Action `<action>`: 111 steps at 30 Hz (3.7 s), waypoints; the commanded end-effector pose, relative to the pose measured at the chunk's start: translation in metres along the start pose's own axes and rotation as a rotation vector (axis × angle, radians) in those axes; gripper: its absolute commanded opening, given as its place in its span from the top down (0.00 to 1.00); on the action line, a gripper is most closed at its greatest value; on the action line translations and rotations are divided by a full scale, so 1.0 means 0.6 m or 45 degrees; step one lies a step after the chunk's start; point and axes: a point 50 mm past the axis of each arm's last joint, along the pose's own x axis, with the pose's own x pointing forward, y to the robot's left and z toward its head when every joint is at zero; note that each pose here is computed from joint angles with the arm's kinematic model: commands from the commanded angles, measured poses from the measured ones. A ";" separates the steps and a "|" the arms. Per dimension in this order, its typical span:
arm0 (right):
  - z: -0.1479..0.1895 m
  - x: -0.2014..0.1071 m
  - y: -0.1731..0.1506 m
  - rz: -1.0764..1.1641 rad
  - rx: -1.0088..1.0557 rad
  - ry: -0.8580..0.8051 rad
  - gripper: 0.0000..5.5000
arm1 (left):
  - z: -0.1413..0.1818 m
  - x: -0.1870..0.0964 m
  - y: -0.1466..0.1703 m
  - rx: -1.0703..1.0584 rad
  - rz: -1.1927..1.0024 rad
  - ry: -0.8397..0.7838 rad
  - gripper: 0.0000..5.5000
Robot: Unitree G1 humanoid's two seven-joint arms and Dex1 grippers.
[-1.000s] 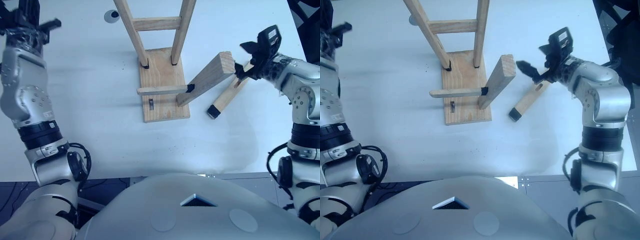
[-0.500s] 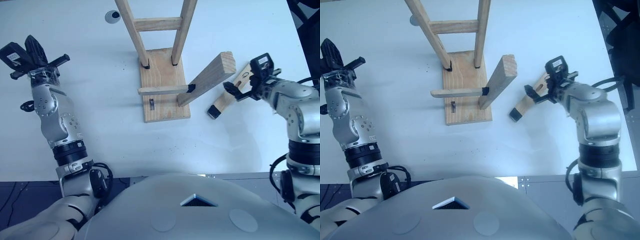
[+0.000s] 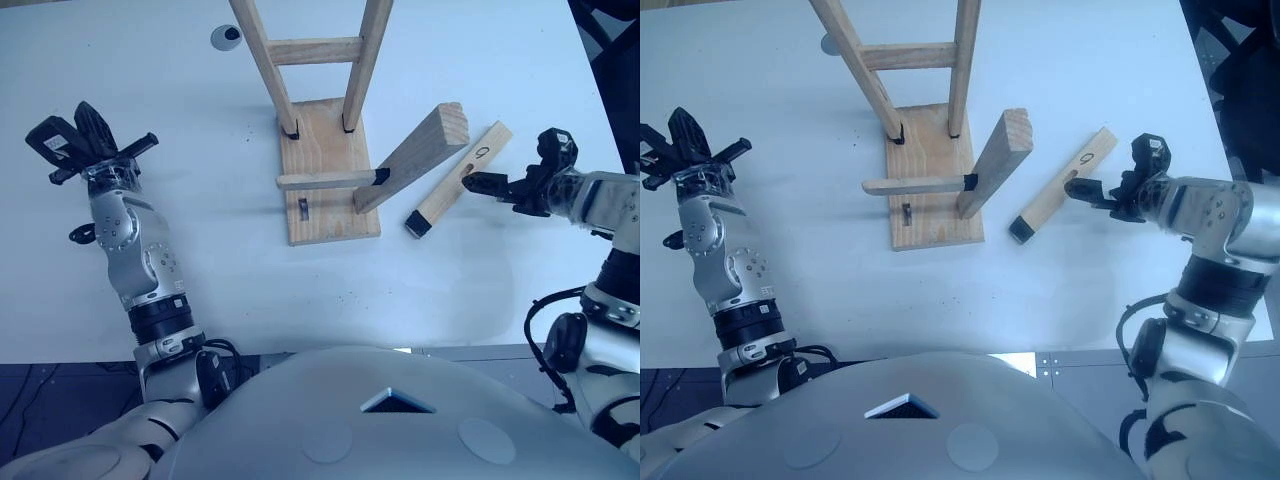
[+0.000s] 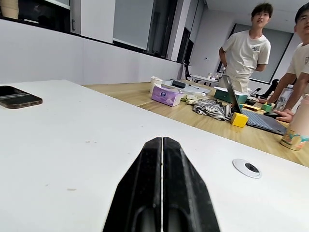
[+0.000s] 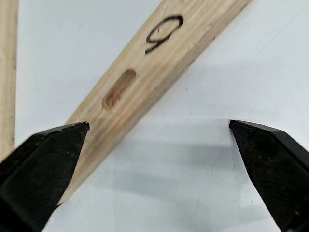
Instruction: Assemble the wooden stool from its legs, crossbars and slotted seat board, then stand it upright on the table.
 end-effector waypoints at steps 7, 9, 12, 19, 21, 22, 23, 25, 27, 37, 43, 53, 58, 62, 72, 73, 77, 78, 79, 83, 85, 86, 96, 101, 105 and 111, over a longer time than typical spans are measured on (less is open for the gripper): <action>0.022 0.093 0.016 0.016 -0.150 0.022 0.02 | 0.017 0.036 -0.010 0.022 -0.071 -0.012 1.00; 0.012 0.107 0.007 -0.033 -0.381 0.059 0.02 | 0.016 0.038 -0.015 0.021 -0.083 -0.011 1.00; -0.021 0.123 -0.008 -0.047 -0.592 0.162 0.08 | 0.017 0.040 -0.021 0.015 -0.092 -0.013 1.00; 0.027 0.148 0.011 0.000 -0.887 0.032 0.28 | 0.020 0.047 -0.023 0.013 -0.099 -0.010 1.00; 0.055 0.160 0.026 0.023 -0.920 -0.048 0.34 | 0.020 0.051 -0.031 0.016 -0.120 -0.010 1.00; 0.068 0.164 0.036 0.050 -0.925 -0.104 0.37 | 0.019 0.052 -0.035 0.018 -0.131 -0.009 1.00; 0.079 0.167 0.045 0.072 -0.923 -0.147 0.38 | 0.019 0.053 -0.038 0.021 -0.138 -0.008 1.00; 0.095 0.168 0.056 0.102 -0.933 -0.196 0.45 | 0.018 0.052 -0.039 0.024 -0.142 -0.005 1.00; 0.106 0.161 0.059 0.133 -0.940 -0.216 0.45 | 0.016 0.048 -0.036 0.026 -0.136 -0.002 1.00; 0.128 0.063 0.027 0.105 -0.826 -0.272 0.23 | -0.006 0.022 -0.026 0.013 -0.103 0.045 1.00; 0.038 -0.016 -0.001 0.040 -0.766 0.007 0.22 | -0.008 0.000 0.008 0.018 -0.008 0.038 1.00; -0.018 -0.041 0.011 0.037 -0.797 0.143 0.22 | -0.008 -0.004 0.005 0.022 -0.005 0.033 1.00; -0.055 -0.018 -0.025 -0.072 -0.836 0.217 0.33 | -0.009 -0.003 0.005 0.014 -0.001 0.035 1.00; -0.073 0.001 -0.034 -0.068 -0.786 0.190 0.44 | -0.006 0.000 0.009 0.015 0.003 0.026 1.00; -0.055 0.044 -0.049 -0.071 -0.728 -0.098 0.63 | 0.044 0.031 0.034 0.034 -0.022 -0.060 1.00; -0.038 0.043 -0.038 -0.065 -0.717 -0.199 0.63 | 0.059 0.038 0.036 0.032 -0.044 -0.086 1.00; 0.067 0.011 0.001 -0.038 -0.699 -0.687 0.63 | 0.133 0.063 0.006 -0.106 -0.264 -0.214 1.00; 0.100 -0.005 0.021 0.009 -0.701 -0.826 0.63 | 0.159 0.068 -0.014 -0.165 -0.382 -0.248 0.95; 0.132 -0.025 0.052 0.102 -0.724 -0.977 0.63 | 0.189 0.073 -0.043 -0.242 -0.558 -0.270 0.92; 0.202 -0.093 0.168 0.565 -0.901 -1.260 0.63 | 0.281 0.054 -0.158 -0.400 -1.242 -0.279 0.81; 0.216 -0.116 0.213 0.819 -0.974 -1.269 0.63 | 0.308 0.029 -0.205 -0.434 -1.533 -0.260 0.75; 0.219 -0.129 0.233 0.950 -1.012 -1.252 0.63 | 0.316 0.019 -0.223 -0.446 -1.664 -0.237 0.73; 0.204 -0.140 0.261 1.602 -1.085 -0.862 0.63 | 0.310 -0.018 -0.251 -0.440 -2.120 -0.085 0.46; 0.189 -0.130 0.272 1.687 -1.124 -0.794 0.63 | 0.303 -0.031 -0.247 -0.556 -2.187 -0.021 0.36; 0.179 -0.115 0.274 1.701 -1.154 -0.716 0.63 | 0.307 -0.034 -0.255 -0.630 -2.225 -0.015 0.34; 0.165 -0.095 0.268 1.703 -1.154 -0.623 0.63 | 0.311 -0.037 -0.263 -0.701 -2.253 -0.029 0.34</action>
